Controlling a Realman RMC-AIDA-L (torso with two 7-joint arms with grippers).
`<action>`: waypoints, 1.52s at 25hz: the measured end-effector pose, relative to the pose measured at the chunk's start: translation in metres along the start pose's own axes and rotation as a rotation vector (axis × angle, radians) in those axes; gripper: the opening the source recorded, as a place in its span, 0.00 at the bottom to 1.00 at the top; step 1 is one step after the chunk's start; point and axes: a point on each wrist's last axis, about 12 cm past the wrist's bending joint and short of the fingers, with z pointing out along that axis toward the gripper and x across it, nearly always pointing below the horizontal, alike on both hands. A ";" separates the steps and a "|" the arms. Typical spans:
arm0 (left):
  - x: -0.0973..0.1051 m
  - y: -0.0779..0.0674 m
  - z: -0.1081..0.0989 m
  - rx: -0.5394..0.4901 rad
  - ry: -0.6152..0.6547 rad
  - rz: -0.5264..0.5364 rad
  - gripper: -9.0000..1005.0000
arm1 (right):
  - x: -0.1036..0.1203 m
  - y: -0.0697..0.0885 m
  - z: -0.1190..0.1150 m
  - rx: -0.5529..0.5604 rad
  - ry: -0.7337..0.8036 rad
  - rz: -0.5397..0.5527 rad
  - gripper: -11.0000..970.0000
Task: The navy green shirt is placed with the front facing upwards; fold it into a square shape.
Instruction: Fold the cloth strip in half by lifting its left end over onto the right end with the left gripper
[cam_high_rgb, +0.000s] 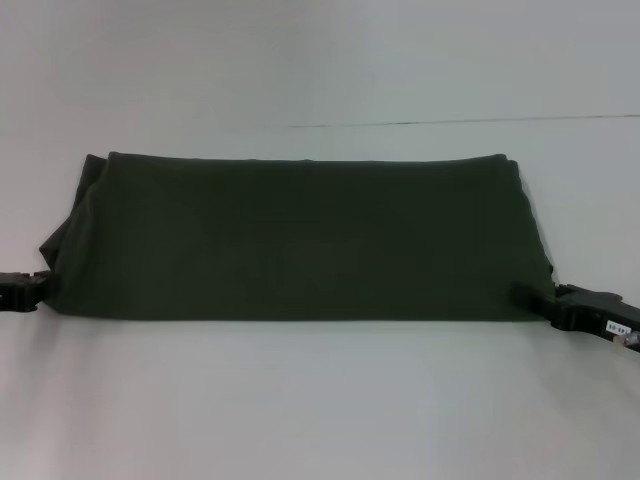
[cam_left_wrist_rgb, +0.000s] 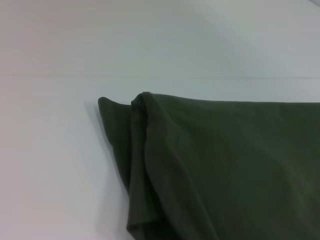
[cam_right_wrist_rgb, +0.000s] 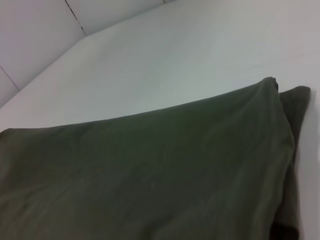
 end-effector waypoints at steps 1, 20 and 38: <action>0.000 0.000 0.000 0.000 0.000 0.000 0.05 | 0.000 0.000 0.000 -0.001 0.001 0.000 0.64; 0.010 -0.006 -0.010 0.077 0.011 0.086 0.05 | 0.002 -0.002 -0.017 -0.031 -0.028 -0.021 0.04; 0.015 0.003 -0.016 0.024 0.002 -0.008 0.16 | -0.001 0.000 -0.014 -0.044 -0.024 -0.036 0.03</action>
